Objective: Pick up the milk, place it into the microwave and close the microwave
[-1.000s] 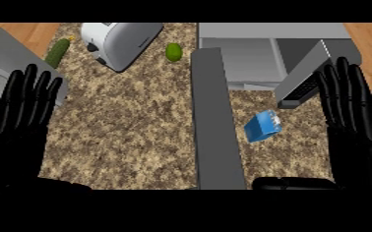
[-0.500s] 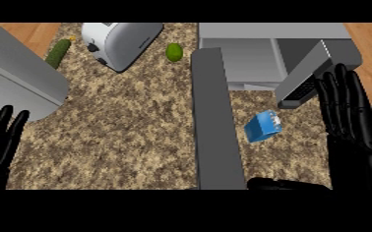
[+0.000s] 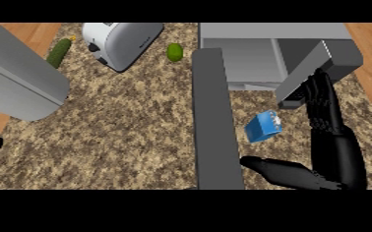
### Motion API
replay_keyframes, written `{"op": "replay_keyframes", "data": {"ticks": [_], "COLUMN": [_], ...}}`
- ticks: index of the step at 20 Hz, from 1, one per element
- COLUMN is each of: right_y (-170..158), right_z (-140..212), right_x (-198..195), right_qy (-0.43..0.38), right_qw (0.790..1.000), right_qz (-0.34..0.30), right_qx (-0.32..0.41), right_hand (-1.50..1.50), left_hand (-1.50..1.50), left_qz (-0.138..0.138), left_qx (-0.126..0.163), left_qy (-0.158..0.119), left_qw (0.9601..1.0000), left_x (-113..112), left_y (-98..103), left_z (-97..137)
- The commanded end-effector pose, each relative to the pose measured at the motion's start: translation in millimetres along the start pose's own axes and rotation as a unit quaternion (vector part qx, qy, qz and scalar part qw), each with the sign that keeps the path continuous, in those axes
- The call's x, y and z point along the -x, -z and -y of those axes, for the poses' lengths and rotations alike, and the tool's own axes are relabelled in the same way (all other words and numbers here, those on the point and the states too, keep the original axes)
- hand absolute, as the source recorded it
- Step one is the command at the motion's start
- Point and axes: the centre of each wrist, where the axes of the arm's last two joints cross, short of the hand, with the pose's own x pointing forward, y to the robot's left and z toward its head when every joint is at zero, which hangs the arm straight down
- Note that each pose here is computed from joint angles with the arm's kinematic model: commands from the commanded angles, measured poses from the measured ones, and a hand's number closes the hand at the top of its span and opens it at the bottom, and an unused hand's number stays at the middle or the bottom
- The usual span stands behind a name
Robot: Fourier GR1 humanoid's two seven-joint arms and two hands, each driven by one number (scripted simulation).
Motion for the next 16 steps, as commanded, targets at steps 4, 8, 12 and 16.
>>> {"op": "replay_keyframes", "data": {"ticks": [4,8,12,16], "right_y": [-21,-26,-40,-52], "right_z": [12,25,23,49], "right_x": [63,93,117,155], "right_qy": [-0.039,-0.047,-0.043,-0.053], "right_qw": [0.997,0.995,0.994,0.991], "right_qz": [-0.050,-0.072,-0.090,-0.107], "right_qx": [0.051,0.046,0.043,0.057], "right_hand": [-1.50,-1.50,-1.50,-1.50], "left_hand": [-1.50,-1.50,-1.50,-1.50], "left_qz": [0.014,0.013,0.004,0.013], "left_qx": [0.002,0.002,0.014,0.001], "left_qy": [-0.002,-0.005,-0.006,-0.001], "left_qw": [0.9999,0.9999,0.9999,0.9999], "left_x": [-22,-12,-32,-24], "left_y": [-29,-29,-32,-41], "left_z": [-10,-18,-9,-18]}}
